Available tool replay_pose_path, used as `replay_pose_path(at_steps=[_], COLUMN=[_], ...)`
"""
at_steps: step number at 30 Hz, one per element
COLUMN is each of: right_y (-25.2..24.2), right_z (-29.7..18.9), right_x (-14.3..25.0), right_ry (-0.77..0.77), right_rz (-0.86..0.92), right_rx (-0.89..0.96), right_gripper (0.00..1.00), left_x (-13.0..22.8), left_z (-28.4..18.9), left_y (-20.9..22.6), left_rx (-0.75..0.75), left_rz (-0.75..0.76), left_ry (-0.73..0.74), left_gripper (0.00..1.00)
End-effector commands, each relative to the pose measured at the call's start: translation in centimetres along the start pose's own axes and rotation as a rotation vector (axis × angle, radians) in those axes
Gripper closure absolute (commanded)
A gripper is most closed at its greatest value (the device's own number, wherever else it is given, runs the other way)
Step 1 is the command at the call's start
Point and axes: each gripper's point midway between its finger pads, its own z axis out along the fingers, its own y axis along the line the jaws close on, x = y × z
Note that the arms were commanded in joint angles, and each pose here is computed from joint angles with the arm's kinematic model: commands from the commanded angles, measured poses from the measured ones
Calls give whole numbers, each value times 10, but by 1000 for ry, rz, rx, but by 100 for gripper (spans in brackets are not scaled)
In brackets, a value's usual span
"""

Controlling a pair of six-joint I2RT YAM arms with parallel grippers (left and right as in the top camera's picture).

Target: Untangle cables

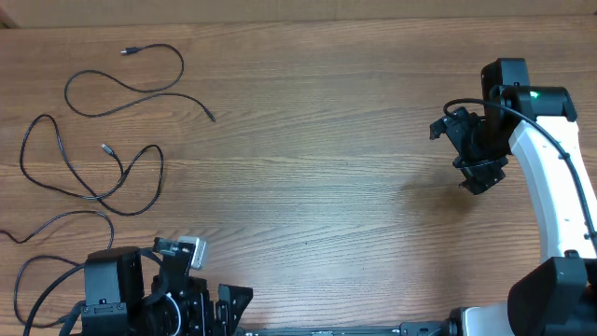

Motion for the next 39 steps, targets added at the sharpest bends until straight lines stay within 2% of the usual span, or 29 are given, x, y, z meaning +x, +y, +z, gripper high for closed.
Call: replay_pose_path(at_steps=[1, 6, 9, 18, 20, 24, 31, 35, 39], right_y=[4, 4, 4, 4, 4, 4, 4, 4, 4], right_z=[-7, -7, -7, -7, -7, -7, -7, -7, -7], right_x=[-3, -3, -3, -3, -3, -3, -3, -3, -3], right_ry=[-17, -17, -17, -17, -17, -17, -17, -16, -17], right_rz=[-5, -5, -5, -5, -5, -5, -5, -5, -5], right_rx=[-20, -20, -20, -20, -20, -20, -20, -20, -20], right_gripper=[0, 0, 0, 0, 0, 0, 0, 0, 0], left_x=[-1, 3, 5, 10, 11, 7, -21, -35, -48], left_z=[-4, -8, -7, -4, -4, -6, 0, 14, 23], left_y=[17, 39, 38, 29, 27, 30, 26, 12, 6], left_rx=[-113, -241, -236, -187, -182, -197, -140, -29, 31], left_rz=[26, 18, 8, -172, -169, -236, -113, 80, 204], left_ry=[-12, 4, 12, 28, 27, -17, -187, -286, -400], left_gripper=[0, 1, 1, 0, 1, 1, 0, 0, 0])
